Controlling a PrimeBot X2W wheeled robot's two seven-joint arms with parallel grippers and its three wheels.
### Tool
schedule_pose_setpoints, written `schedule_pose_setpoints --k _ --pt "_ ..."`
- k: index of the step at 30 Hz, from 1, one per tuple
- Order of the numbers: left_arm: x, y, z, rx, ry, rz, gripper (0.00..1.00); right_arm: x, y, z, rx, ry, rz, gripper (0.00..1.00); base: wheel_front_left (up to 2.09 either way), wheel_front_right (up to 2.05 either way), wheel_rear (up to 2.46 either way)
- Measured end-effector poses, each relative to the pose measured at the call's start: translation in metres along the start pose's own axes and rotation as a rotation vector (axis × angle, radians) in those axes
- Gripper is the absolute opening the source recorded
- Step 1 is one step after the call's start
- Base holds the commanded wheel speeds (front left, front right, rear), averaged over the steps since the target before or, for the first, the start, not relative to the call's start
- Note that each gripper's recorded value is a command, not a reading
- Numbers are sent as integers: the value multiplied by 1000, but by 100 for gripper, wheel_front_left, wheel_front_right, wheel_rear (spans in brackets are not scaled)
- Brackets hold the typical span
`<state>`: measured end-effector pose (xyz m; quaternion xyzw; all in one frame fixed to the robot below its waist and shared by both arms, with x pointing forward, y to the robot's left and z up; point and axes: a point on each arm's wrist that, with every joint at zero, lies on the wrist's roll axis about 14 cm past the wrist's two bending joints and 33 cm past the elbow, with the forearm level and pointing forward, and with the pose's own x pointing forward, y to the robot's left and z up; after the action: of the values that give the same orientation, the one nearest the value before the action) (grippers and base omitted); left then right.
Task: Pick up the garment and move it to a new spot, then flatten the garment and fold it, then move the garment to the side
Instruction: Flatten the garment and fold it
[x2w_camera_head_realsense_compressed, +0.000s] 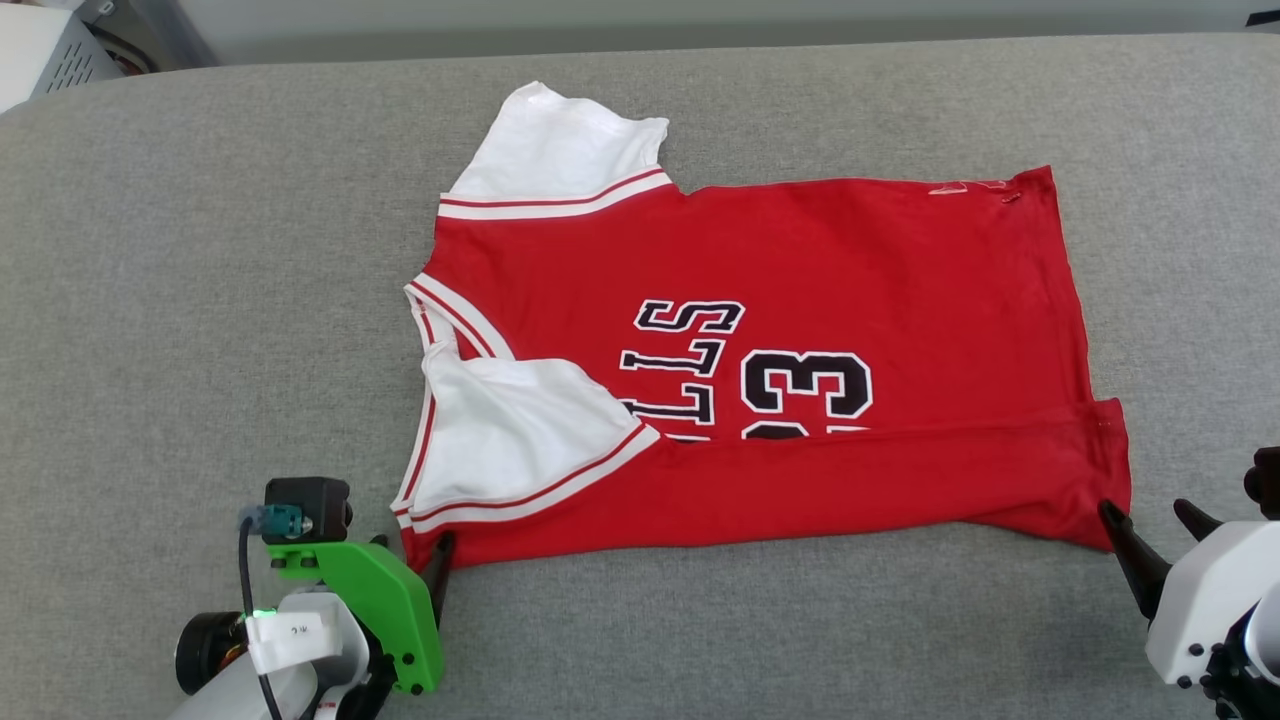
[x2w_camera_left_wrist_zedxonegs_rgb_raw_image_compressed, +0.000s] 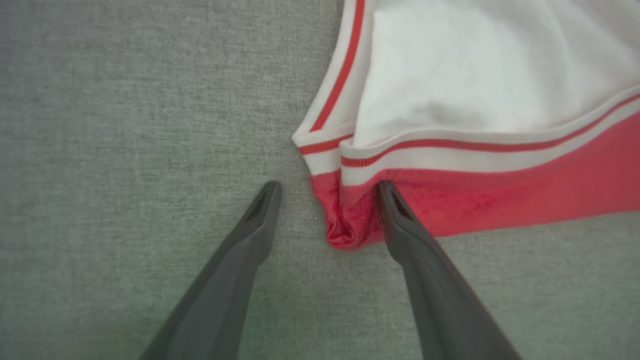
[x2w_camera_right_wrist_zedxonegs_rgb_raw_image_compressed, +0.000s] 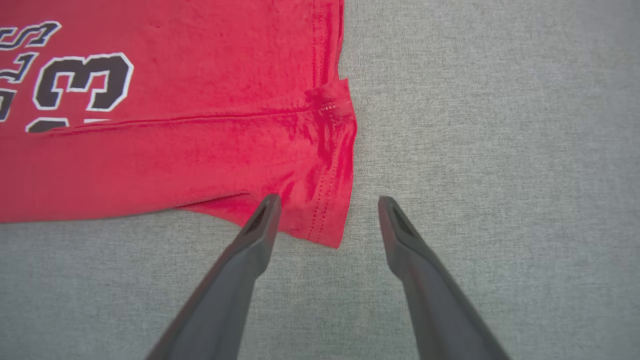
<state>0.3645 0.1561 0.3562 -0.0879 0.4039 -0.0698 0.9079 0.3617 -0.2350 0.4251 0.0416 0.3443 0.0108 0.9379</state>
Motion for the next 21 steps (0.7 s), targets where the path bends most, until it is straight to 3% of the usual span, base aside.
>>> schedule_pose_setpoints --k 1,2,9,21 --pt "2 -1 -3 4 20 -7 22 0 -1 -1 0 2 -3 100 0 0 0" --pt "3 -3 -4 10 31 -15 0 0 -2 -1 -2 4 -6 100 0 0 0" --pt "1 -11 -2 5 25 -49 0 -4 -10 4 -28 0 -23 100 0 0 0" --pt "-42 -38 36 -44 -180 -149 0 5 -10 -3 -57 55 -35 100 0 0 0"
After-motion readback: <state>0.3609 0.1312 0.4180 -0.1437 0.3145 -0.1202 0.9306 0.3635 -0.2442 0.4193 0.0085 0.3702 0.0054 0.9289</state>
